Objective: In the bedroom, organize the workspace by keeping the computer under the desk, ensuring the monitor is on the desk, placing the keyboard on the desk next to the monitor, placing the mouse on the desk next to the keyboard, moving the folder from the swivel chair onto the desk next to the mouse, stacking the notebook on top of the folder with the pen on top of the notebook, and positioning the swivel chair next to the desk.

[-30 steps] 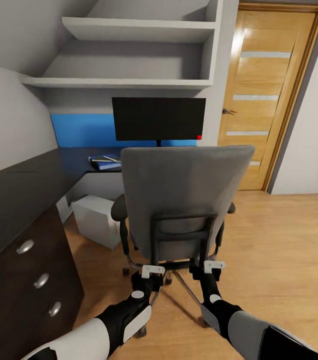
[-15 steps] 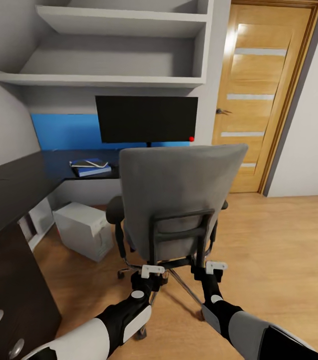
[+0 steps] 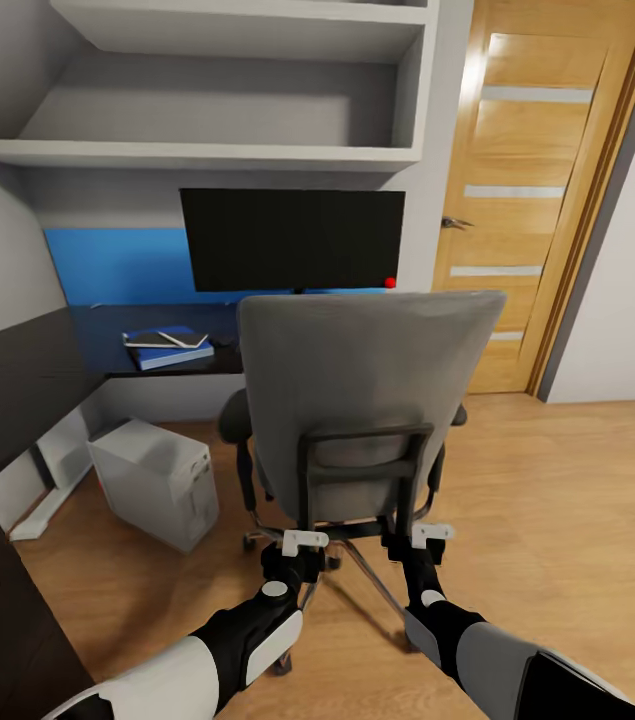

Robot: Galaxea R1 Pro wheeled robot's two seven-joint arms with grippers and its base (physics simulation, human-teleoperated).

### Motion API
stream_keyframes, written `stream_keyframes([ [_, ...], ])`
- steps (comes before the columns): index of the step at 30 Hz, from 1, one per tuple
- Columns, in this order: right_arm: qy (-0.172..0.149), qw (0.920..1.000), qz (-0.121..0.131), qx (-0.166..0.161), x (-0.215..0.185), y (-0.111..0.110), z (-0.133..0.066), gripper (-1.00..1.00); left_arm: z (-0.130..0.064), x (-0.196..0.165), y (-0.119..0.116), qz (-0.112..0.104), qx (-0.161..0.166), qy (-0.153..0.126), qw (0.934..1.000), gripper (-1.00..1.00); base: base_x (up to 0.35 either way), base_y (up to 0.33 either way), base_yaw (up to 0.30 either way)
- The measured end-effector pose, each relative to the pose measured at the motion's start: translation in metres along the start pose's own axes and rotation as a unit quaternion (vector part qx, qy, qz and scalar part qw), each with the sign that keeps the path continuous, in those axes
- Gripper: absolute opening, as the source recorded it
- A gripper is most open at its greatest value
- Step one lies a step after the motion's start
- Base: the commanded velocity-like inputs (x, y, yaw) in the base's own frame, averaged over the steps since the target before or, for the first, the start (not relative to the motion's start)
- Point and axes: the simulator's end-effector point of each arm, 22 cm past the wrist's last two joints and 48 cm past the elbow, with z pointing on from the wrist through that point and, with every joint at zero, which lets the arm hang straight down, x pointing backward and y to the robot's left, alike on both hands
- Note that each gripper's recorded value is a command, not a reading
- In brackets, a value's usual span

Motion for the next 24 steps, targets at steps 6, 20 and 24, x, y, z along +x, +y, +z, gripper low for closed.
stream_keyframes([
  [6, 0.0, 1.0, -0.001, 0.001, 0.0003, -0.0013, 0.0002, 1.0, 0.0, -0.002, -0.0005, 0.0, 0.001, -0.004, 1.0, 1.0, 0.265, 0.058, 0.0],
  [20, 0.003, 1.0, -0.003, 0.004, 0.0031, -0.0048, 0.0002, 1.0, 0.0005, -0.0014, -0.0002, -0.002, 0.0, -0.002, 1.0, 1.0, -0.034, 0.003, 0.0],
  [24, 0.004, 0.9999, -0.011, 0.002, 0.0046, -0.0049, -0.0001, 1.0, 0.0006, -0.0011, 0.0, -0.002, 0.0, -0.002, 1.0, 1.0, -0.31, 0.0, 0.0],
])
